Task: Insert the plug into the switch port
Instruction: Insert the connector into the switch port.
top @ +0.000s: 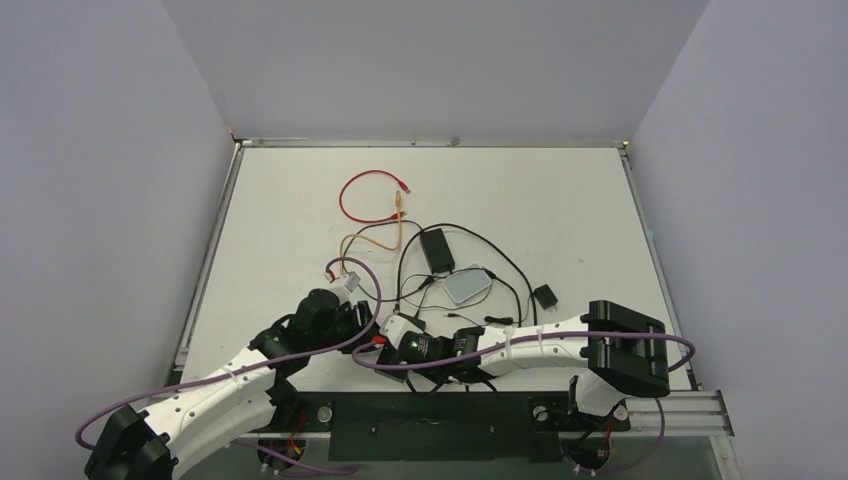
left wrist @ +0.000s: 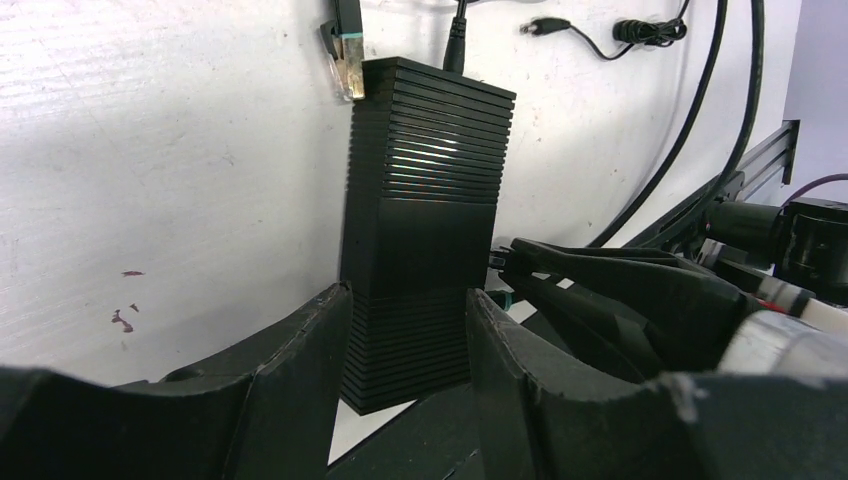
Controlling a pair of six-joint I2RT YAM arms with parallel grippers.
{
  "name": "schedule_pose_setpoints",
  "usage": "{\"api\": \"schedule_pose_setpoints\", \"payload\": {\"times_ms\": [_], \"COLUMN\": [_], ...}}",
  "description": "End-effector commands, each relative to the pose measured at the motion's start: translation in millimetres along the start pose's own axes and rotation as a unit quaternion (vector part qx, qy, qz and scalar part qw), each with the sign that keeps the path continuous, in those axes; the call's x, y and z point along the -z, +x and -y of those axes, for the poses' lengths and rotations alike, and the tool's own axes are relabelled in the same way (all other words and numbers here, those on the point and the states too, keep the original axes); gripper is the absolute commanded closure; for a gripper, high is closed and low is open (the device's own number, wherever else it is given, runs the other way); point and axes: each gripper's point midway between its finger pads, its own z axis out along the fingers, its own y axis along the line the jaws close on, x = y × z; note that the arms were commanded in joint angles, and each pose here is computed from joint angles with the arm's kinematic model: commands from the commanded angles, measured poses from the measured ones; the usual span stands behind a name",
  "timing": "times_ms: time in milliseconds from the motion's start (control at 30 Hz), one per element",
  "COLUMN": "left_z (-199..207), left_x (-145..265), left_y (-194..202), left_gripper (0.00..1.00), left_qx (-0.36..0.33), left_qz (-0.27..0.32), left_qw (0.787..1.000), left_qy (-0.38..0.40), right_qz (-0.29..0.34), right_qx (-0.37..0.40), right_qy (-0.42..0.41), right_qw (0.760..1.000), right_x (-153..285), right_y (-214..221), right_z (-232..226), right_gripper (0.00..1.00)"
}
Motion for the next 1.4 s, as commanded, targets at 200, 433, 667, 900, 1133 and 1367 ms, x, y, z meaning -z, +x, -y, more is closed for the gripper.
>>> {"api": "schedule_pose_setpoints", "payload": {"times_ms": [200,433,667,900,1133,1367], "left_z": [-0.3,-3.0,-5.6,-8.3,-7.0,-6.3], "left_x": [-8.3,-13.2,-16.0,-18.5,-19.3,-19.9], "left_y": [-0.1,5.9,7.1,7.7,2.8,1.1], "left_gripper": [0.58,0.61,0.61,0.61,0.61,0.61], "left_qx": [0.008,0.009,0.008,0.006,0.000,-0.001], "left_qz": [0.008,-0.001,-0.004,-0.008,-0.003,-0.002], "left_qw": [1.000,1.000,1.000,1.000,1.000,1.000], "left_qy": [0.018,0.024,0.020,0.012,0.009,0.008], "right_qz": [0.084,0.088,0.073,0.069,0.061,0.048], "right_qx": [-0.003,-0.013,-0.018,-0.030,-0.031,-0.021], "right_qy": [-0.026,-0.032,-0.023,-0.014,-0.015,-0.009], "right_qw": [0.996,0.995,0.997,0.997,0.998,0.999], "right_x": [-4.1,-11.6,-17.3,-16.4,-10.9,-5.1], "right_y": [-40.5,-41.8,-34.2,-29.3,-19.2,-17.9], "right_z": [-14.2,-19.0,-17.3,-13.3,-11.6,-8.5], "right_gripper": [1.00,1.00,1.00,1.00,1.00,1.00]}}
